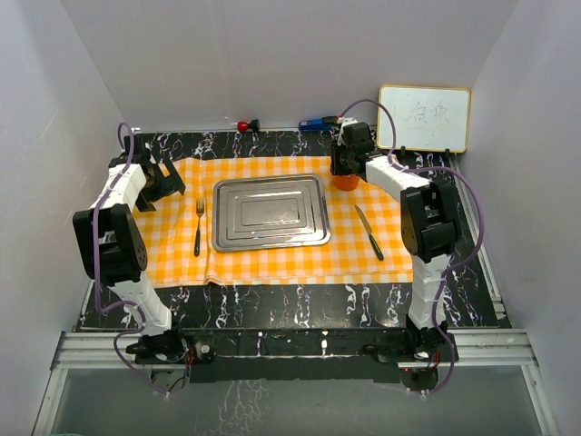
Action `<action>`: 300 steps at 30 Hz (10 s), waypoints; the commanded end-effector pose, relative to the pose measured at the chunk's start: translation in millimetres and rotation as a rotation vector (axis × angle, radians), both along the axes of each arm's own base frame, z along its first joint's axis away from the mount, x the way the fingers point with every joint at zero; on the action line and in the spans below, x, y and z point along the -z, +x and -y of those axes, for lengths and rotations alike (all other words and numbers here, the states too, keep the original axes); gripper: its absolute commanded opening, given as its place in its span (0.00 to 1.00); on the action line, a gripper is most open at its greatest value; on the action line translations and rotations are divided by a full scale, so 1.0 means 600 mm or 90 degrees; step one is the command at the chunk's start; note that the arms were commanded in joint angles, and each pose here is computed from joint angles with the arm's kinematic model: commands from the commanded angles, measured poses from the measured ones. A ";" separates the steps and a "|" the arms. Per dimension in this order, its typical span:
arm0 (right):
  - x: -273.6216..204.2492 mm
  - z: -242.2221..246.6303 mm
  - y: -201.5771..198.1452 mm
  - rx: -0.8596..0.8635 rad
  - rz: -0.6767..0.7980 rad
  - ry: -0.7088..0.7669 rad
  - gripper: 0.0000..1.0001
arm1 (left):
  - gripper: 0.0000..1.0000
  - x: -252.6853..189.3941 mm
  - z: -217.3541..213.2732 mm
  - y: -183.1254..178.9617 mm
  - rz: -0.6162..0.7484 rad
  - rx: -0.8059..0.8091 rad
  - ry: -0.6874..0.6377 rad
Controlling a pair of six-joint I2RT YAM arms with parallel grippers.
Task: Set the dinner table for one person
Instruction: Place the cup on the napkin, then adjust the napkin at the center of the board, then adjust the knife on the napkin.
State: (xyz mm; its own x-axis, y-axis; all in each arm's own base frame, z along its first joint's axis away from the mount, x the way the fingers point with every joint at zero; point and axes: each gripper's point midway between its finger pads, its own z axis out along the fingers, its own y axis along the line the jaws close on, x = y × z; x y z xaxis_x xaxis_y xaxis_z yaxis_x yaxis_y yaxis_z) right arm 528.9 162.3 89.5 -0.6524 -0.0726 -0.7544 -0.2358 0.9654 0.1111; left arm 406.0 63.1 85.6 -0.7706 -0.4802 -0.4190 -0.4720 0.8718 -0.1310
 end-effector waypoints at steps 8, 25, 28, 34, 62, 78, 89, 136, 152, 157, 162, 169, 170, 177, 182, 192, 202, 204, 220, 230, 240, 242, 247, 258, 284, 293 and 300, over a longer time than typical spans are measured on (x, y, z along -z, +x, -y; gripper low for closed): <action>-0.150 -0.038 0.050 -0.012 0.151 0.089 0.33 | 0.99 0.001 -0.002 -0.004 -0.020 -0.001 0.008; -0.166 0.195 -0.093 0.304 0.067 -0.086 0.00 | 0.99 0.002 -0.010 0.004 -0.018 -0.029 0.015; -0.119 0.222 -0.126 0.333 0.026 -0.094 0.00 | 0.99 0.016 -0.020 0.001 -0.034 -0.045 0.033; -0.046 0.228 -0.146 0.321 -0.044 -0.077 0.00 | 0.99 0.044 -0.047 0.002 -0.070 -0.094 0.076; 0.143 0.215 -0.220 0.292 -0.174 -0.043 0.00 | 0.83 0.146 -0.094 0.078 -0.107 -0.116 0.114; 0.196 0.276 -0.246 0.345 -0.232 -0.069 0.00 | 0.72 0.179 -0.133 0.096 -0.112 -0.074 0.149; 0.182 0.305 -0.258 0.374 -0.234 -0.095 0.00 | 0.73 0.177 -0.138 0.099 -0.118 -0.058 0.161; -0.076 0.303 -0.243 0.391 -0.037 -0.058 0.24 | 0.99 -0.116 -0.043 0.155 0.064 0.025 0.158; -0.269 0.212 -0.300 0.286 0.178 -0.009 0.34 | 0.99 -0.242 0.156 0.028 0.275 0.114 0.057; -0.167 0.197 -0.292 0.251 0.053 -0.059 0.34 | 0.99 -0.163 0.116 -0.025 0.136 0.059 0.116; -0.096 0.164 -0.277 0.200 -0.006 -0.040 0.33 | 0.99 -0.092 0.112 -0.055 0.080 0.053 0.119; -0.062 0.179 -0.280 0.225 -0.054 -0.082 0.32 | 0.92 -0.007 0.152 -0.081 0.000 0.064 0.087; -0.058 0.180 -0.282 0.226 -0.058 -0.085 0.32 | 0.92 0.004 0.154 -0.088 -0.010 0.063 0.096; 0.003 0.176 -0.303 0.223 -0.116 -0.086 0.32 | 0.93 0.057 0.139 -0.113 -0.057 0.028 0.151; 0.030 0.166 -0.312 0.219 -0.137 -0.065 0.32 | 0.93 0.073 0.125 -0.112 -0.039 0.009 0.182; 0.015 0.172 -0.310 0.218 -0.118 -0.073 0.32 | 0.89 0.100 0.106 -0.110 -0.033 0.011 0.225; 0.032 0.181 -0.323 0.232 -0.137 -0.090 0.31 | 0.83 0.089 0.103 -0.128 -0.039 -0.013 0.220; 0.028 0.181 -0.322 0.233 -0.133 -0.088 0.31 | 0.80 0.074 0.109 -0.133 -0.025 -0.021 0.204; 0.090 0.185 -0.345 0.241 -0.187 -0.103 0.31 | 0.78 0.084 0.132 -0.141 0.000 -0.029 0.146; 0.116 0.184 -0.344 0.238 -0.203 -0.106 0.27 | 0.77 0.096 0.133 -0.138 -0.001 -0.022 0.146; 0.071 0.170 -0.325 0.232 -0.159 -0.068 0.08 | 0.76 0.098 0.142 -0.132 0.000 -0.009 0.132; 0.062 0.169 -0.321 0.232 -0.149 -0.063 0.06 | 0.76 0.098 0.142 -0.131 0.000 -0.009 0.132; 0.043 0.157 -0.309 0.223 -0.127 -0.037 0.05 | 0.76 0.098 0.143 -0.130 0.001 -0.006 0.130; 0.026 0.101 -0.289 0.165 -0.120 0.032 0.04 | 0.76 0.105 0.158 -0.120 0.008 0.001 0.102; 0.088 0.057 -0.288 0.158 -0.174 0.030 0.15 | 0.76 0.108 0.160 -0.115 0.009 0.007 0.101; 0.060 0.068 -0.280 0.177 -0.155 0.017 0.23 | 0.78 0.104 0.161 -0.112 0.010 0.010 0.100; 0.016 0.068 -0.278 0.180 -0.127 0.034 0.25 | 0.79 0.096 0.163 -0.106 0.017 0.009 0.098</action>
